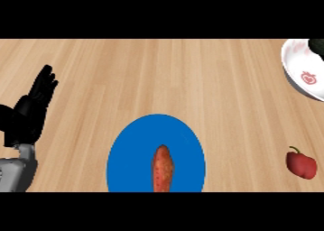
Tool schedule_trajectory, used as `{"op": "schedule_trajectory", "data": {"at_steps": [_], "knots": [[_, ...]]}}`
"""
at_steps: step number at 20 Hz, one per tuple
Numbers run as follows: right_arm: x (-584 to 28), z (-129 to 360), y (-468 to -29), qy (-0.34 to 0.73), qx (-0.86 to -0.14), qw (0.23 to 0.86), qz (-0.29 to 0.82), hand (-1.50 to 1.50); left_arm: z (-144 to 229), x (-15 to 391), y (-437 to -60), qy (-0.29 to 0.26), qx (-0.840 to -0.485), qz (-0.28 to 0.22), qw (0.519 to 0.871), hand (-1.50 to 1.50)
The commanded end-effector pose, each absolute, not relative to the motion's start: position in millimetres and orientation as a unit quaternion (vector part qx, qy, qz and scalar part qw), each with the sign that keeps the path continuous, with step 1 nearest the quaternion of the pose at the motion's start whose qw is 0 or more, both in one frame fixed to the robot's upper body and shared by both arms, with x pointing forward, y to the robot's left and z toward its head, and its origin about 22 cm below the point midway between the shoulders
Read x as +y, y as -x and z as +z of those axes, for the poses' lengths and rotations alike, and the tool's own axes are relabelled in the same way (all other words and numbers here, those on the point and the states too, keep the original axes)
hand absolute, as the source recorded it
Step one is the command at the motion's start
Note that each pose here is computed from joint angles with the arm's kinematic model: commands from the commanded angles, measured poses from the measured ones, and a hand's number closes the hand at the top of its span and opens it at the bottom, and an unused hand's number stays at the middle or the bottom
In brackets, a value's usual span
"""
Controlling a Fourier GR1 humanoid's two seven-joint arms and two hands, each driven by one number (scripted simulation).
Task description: Pick the squash from the plate and place it in the bowl
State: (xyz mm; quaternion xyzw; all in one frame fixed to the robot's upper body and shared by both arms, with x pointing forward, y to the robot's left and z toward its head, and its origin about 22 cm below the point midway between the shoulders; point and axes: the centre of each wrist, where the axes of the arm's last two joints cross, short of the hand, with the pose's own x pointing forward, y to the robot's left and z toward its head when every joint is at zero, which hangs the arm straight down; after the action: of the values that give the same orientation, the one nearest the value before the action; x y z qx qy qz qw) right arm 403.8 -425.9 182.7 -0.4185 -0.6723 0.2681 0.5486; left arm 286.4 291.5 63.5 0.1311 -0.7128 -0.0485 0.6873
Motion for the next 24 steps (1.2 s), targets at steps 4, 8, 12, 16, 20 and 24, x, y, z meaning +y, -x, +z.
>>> {"op": "schedule_trajectory", "data": {"at_steps": [4,8,12,16,20,24], "knots": [[-445,138,-396,0.430,-0.536,0.658,0.306,1.50,74,295,-291,-0.128,-0.717,-0.057,0.683,0.00],[-457,134,-390,0.395,-0.543,0.661,0.336,-1.50,68,285,-296,-0.114,-0.722,-0.055,0.680,0.00],[-470,139,-383,0.332,-0.613,0.661,0.278,-1.50,57,301,-284,-0.115,-0.717,-0.052,0.686,0.00],[-475,152,-385,0.242,-0.705,0.652,0.142,-1.50,53,292,-288,-0.131,-0.716,-0.044,0.684,0.00],[-509,172,-363,0.183,-0.756,0.628,0.025,-1.50,61,293,-291,-0.129,-0.717,-0.046,0.684,0.00],[-546,165,-324,0.173,-0.740,0.650,-0.010,-1.50,51,293,-279,-0.126,-0.714,-0.049,0.687,0.00]]}}
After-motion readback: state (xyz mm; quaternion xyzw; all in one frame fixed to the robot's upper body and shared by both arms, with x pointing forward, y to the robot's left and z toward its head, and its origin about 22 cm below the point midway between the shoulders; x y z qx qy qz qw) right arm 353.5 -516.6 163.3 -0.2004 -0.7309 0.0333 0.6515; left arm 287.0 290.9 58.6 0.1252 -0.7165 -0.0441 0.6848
